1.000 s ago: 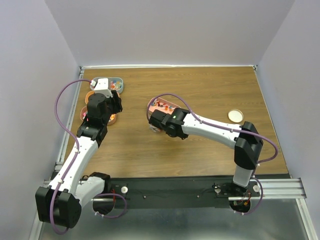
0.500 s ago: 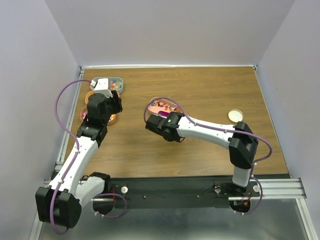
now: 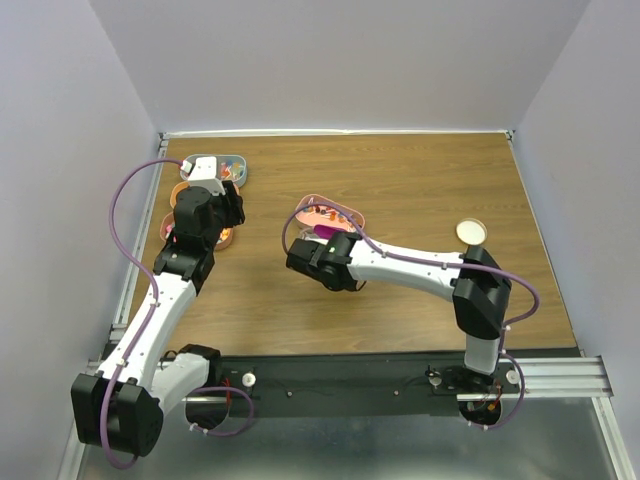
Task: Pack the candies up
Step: Place the fake candies in the packing bottle.
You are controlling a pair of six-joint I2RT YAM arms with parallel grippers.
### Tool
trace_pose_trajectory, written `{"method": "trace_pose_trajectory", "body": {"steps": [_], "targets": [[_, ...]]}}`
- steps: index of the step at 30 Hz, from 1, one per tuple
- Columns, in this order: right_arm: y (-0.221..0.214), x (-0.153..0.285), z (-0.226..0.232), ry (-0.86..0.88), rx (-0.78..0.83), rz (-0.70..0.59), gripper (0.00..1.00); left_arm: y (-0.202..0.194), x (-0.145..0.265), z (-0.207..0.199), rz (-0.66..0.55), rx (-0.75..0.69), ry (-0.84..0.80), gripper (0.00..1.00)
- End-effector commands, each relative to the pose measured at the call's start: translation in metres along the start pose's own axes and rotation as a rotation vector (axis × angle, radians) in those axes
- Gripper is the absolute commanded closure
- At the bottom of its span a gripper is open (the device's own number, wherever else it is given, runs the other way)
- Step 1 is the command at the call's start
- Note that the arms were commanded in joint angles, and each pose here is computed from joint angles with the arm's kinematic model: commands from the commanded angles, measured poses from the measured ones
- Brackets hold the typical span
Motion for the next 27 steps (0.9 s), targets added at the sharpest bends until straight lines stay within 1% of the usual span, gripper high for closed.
{"method": "trace_pose_trajectory", "body": {"steps": [1,10,14,20,27], "targets": [[0.006,0.005,-0.008,-0.064,0.027,0.003,0.99,0.003,0.003,0.000,-0.026,0.006,-0.013,0.46],[0.016,0.009,-0.001,-0.127,0.084,0.014,0.99,0.006,0.006,0.001,-0.037,0.006,-0.011,0.46],[0.014,0.012,-0.012,-0.191,0.085,0.027,0.99,0.007,0.007,0.002,-0.043,0.005,-0.011,0.46],[0.012,0.015,-0.019,-0.232,0.086,0.032,0.99,0.009,0.009,0.002,-0.051,0.007,-0.010,0.46],[0.010,0.016,-0.021,-0.235,0.084,0.032,0.99,0.009,0.009,0.003,-0.051,0.006,-0.009,0.46]]}}
Point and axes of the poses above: each gripper's point midway between its finger pads, its own x axis back along the fingers, its own z axis along the line the jaws close on, y = z × x, the point moved 2 cm from there along x, back along the fingers, and after that the axes turned 4 degrees about -x, right-handed, at the moved point
